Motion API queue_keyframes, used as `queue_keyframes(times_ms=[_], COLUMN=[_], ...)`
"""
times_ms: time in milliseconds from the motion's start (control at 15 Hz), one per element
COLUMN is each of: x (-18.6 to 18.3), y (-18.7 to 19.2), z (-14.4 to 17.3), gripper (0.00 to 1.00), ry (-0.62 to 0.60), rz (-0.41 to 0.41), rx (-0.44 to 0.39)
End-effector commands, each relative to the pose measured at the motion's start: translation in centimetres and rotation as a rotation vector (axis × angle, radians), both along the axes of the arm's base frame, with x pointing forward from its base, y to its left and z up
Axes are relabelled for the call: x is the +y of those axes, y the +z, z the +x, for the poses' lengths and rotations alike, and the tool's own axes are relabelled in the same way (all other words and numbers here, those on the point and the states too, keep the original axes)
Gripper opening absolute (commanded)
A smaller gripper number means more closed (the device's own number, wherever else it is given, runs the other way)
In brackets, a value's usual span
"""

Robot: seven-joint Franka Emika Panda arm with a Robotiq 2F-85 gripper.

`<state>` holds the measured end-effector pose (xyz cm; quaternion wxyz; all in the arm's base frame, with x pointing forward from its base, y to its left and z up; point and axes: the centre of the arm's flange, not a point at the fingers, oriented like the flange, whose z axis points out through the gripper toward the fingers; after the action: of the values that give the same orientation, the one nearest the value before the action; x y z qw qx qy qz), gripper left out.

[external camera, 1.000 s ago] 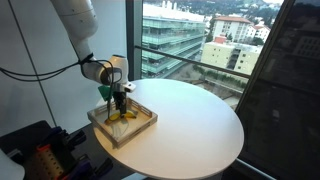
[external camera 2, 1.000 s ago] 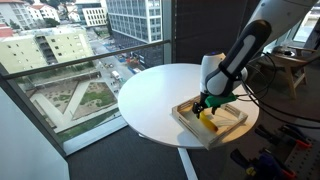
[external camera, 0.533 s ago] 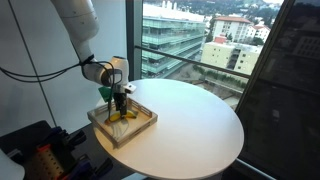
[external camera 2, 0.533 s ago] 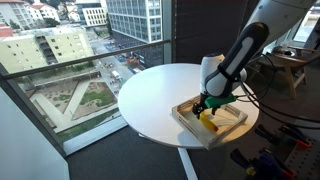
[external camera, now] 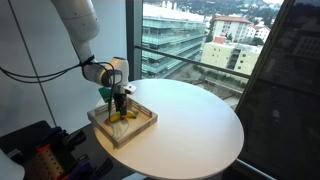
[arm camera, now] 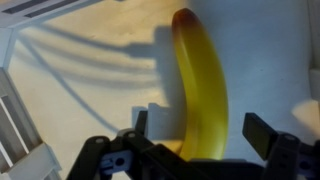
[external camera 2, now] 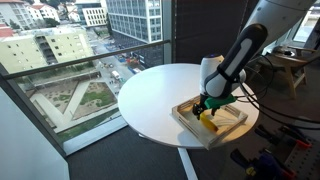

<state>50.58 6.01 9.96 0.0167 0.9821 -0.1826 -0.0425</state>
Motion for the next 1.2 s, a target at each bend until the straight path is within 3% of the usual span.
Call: queue_keyframes(times_ms=[0,333,467,1133], x=[0.0,0.2,0.3,0.1], y=[-0.1,-0.2,-0.1,2.0], z=[0.6,0.5,0.5,0.4], gripper=[0.66,0.25,0.15,0.15], ry=[0.017,0.023,0.028,0.095], rz=[-0.002,-0.003,-0.004,-0.036], rx=[0.001,0.004,0.006,0.023])
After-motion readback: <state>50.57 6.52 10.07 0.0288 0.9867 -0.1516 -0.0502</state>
